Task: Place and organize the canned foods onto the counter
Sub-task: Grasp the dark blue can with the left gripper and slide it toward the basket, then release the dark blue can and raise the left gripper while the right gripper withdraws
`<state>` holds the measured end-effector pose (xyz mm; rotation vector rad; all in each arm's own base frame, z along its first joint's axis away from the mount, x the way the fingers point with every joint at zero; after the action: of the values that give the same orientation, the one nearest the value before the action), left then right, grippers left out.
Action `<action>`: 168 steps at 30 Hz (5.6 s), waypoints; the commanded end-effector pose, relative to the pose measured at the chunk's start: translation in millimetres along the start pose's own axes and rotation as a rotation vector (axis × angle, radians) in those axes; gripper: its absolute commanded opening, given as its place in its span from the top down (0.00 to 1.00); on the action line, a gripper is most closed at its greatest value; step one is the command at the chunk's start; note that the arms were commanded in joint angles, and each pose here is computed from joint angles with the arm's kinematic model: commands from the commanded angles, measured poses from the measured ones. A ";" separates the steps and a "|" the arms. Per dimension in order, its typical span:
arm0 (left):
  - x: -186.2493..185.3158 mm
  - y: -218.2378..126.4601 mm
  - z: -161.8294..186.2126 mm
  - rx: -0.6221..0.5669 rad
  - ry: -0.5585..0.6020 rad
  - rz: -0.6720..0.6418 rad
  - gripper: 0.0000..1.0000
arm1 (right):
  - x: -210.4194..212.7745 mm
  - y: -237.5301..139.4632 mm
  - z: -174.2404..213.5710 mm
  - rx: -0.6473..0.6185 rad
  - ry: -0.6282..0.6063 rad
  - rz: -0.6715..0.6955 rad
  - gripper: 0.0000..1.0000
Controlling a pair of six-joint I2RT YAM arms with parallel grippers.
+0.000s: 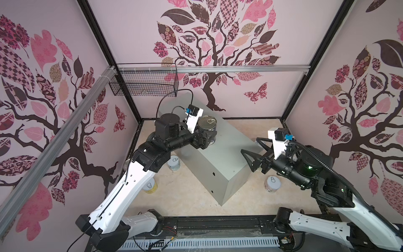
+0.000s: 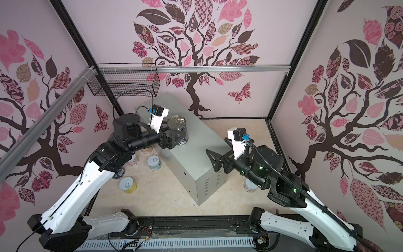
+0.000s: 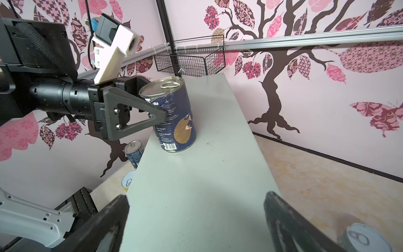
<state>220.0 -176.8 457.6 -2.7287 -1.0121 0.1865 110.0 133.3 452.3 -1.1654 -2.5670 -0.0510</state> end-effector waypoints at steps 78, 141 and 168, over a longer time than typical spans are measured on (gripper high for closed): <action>183.6 65.2 -100.3 -0.282 0.051 -0.546 0.51 | 13.4 65.5 45.9 0.181 -0.053 -0.097 0.00; 139.4 -30.1 -103.8 -0.267 -0.031 -0.736 0.02 | 12.1 24.5 -9.3 0.018 0.000 -0.024 0.00; 143.9 -128.9 90.2 0.169 -0.564 -1.260 0.02 | -174.9 41.9 -13.5 -0.133 0.443 0.542 0.00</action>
<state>232.0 15.1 422.7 -1.5477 -2.4080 0.5570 243.4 26.9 415.8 -1.7570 -1.8361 -0.2616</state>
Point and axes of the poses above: each gripper's point midway between its finger pads, its own y axis out along the fingers, its own x axis along the line the jaws close on, z = x × y, the point moved 10 cm from there along -y, back along the fingers, and after that the axes turned 7 degrees about y, right-handed, at the moved point
